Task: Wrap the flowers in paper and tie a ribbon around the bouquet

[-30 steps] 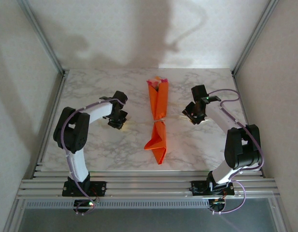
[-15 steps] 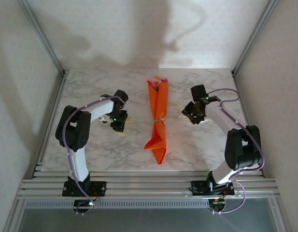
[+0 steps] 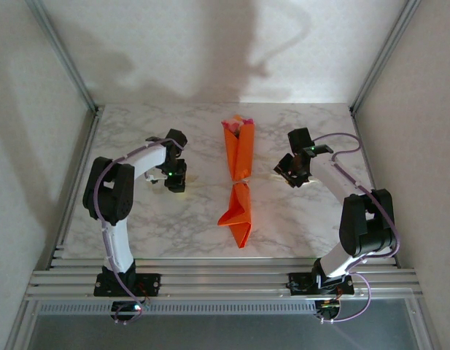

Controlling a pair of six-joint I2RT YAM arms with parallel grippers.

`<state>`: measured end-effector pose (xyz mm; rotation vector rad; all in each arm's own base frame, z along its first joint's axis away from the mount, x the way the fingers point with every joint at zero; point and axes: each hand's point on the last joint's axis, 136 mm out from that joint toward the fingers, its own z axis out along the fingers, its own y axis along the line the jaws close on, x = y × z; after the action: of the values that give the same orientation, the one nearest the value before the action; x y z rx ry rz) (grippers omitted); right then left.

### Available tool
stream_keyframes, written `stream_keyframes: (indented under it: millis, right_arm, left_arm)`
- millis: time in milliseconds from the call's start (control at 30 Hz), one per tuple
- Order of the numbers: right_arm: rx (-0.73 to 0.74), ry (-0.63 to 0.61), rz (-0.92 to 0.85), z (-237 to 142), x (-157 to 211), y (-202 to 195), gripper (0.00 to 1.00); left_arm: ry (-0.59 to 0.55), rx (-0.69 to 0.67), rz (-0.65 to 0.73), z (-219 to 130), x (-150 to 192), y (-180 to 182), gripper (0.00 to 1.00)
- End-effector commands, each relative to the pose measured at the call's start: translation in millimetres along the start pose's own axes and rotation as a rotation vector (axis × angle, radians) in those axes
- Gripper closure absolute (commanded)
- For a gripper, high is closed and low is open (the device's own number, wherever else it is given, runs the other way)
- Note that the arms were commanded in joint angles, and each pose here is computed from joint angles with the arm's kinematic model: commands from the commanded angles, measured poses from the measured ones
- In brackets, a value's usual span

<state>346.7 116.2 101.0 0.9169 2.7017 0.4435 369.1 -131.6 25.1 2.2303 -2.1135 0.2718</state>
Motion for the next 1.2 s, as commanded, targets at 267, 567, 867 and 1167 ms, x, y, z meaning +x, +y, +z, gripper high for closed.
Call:
stream_keyframes:
  millis: [267,567,867,1167]
  right_arm:
    - [0.012,-0.003,-0.014,-1.4,2.3,-2.1,0.58]
    - [0.015,-0.010,-0.005,-2.0,3.3,-4.8,0.58]
    - [0.016,-0.016,-0.016,-2.3,1.5,-3.3,0.58]
    - [-0.042,-0.032,-0.090,-6.7,-4.1,21.3,0.58]
  left_arm:
    - [-0.006,-0.086,-0.045,27.8,-0.7,10.4,0.53]
    - [-0.036,-0.094,-0.034,41.1,-7.0,19.7,0.81]
    - [-0.069,0.046,0.072,-11.3,-1.9,4.1,1.00]
    - [0.043,0.122,0.168,-44.7,28.8,14.0,1.00]
